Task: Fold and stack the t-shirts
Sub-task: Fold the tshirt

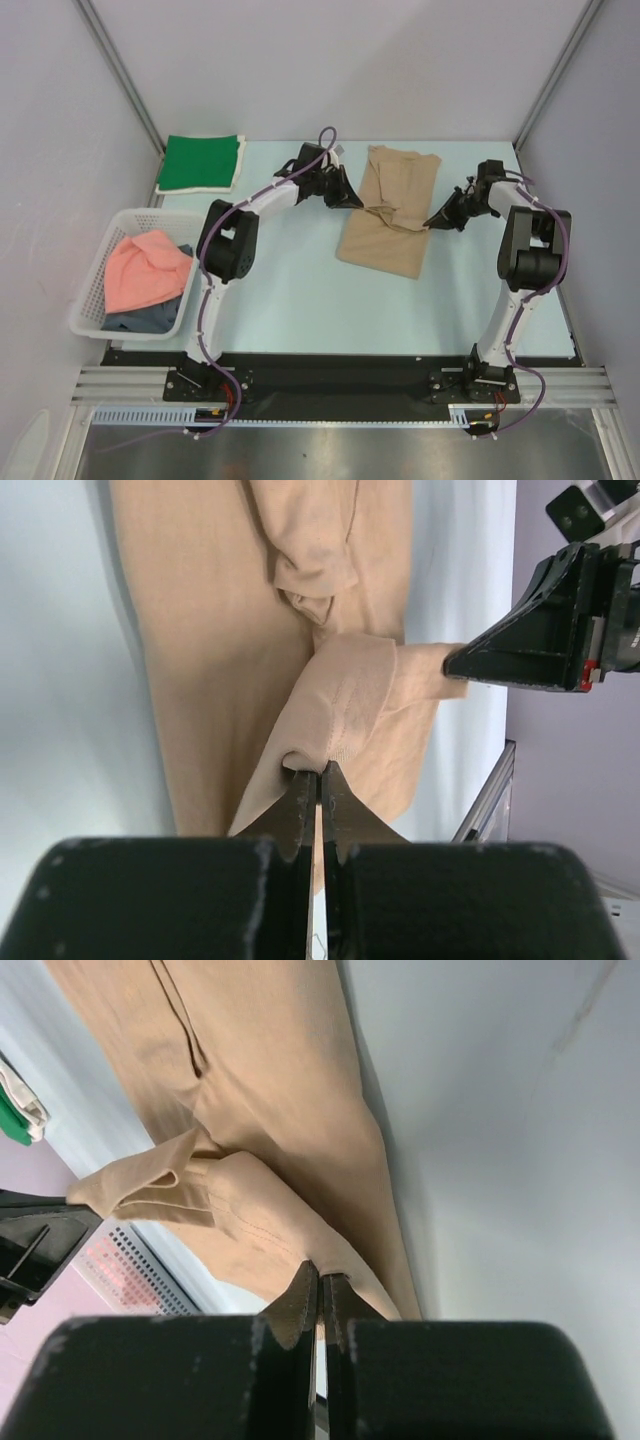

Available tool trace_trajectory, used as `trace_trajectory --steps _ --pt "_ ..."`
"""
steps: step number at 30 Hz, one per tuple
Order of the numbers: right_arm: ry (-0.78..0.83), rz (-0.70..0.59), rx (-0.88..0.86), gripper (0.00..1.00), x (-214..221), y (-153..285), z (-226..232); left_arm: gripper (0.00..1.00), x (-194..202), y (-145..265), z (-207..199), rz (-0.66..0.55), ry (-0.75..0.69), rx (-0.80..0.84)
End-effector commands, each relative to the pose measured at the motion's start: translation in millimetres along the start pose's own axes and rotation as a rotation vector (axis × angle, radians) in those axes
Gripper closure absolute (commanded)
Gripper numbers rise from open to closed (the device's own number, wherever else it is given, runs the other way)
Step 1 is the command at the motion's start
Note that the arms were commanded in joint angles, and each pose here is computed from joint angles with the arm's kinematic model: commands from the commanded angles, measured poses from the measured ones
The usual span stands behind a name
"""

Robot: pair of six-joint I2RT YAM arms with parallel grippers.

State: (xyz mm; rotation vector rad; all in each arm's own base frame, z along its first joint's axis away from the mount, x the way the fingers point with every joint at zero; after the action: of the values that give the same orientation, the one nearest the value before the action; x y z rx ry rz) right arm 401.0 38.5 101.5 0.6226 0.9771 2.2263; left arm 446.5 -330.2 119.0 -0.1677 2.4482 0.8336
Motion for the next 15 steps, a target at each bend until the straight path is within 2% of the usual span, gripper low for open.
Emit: trace_trajectory --steps 1,5,6,8,10,13,14,15 --pt "0.031 0.007 -0.026 1.00 -11 4 7 1.00 -15 0 -3 -0.037 0.000 0.032" --pt "0.031 0.011 -0.035 1.00 -19 1 8 1.00 -15 0 2 -0.037 0.001 0.017" --pt "0.024 0.023 -0.031 0.97 -21 -3 6 0.98 -17 0 2 -0.040 -0.001 0.017" --pt "0.022 0.023 -0.033 0.89 -25 -4 9 0.85 -13 -5 9 -0.012 0.016 0.003" --pt "0.021 0.027 -0.035 0.82 -31 -8 10 0.76 -18 -5 11 -0.017 -0.009 -0.009" --pt "0.052 -0.046 -0.018 0.65 -57 2 18 0.42 -32 7 19 -0.029 -0.087 -0.131" --pt "0.066 -0.078 -0.019 0.60 -66 7 24 0.37 -39 19 19 -0.046 -0.105 -0.198" --pt "0.076 -0.128 -0.025 0.51 -82 23 34 0.37 -45 28 22 -0.060 -0.148 -0.228"
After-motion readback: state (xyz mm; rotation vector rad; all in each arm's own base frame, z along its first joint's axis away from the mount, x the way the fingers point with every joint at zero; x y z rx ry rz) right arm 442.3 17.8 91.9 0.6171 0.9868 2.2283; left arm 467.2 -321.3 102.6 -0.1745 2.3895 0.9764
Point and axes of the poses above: each gripper's point midway between its finger pads, its own y axis back along the fingers, its own z axis along the line the jaws close on, x = y × z, the point moved 5 cm from there along y, back along the fingers, and after that the axes turned 15 degrees about -y, right-handed, at the moved point
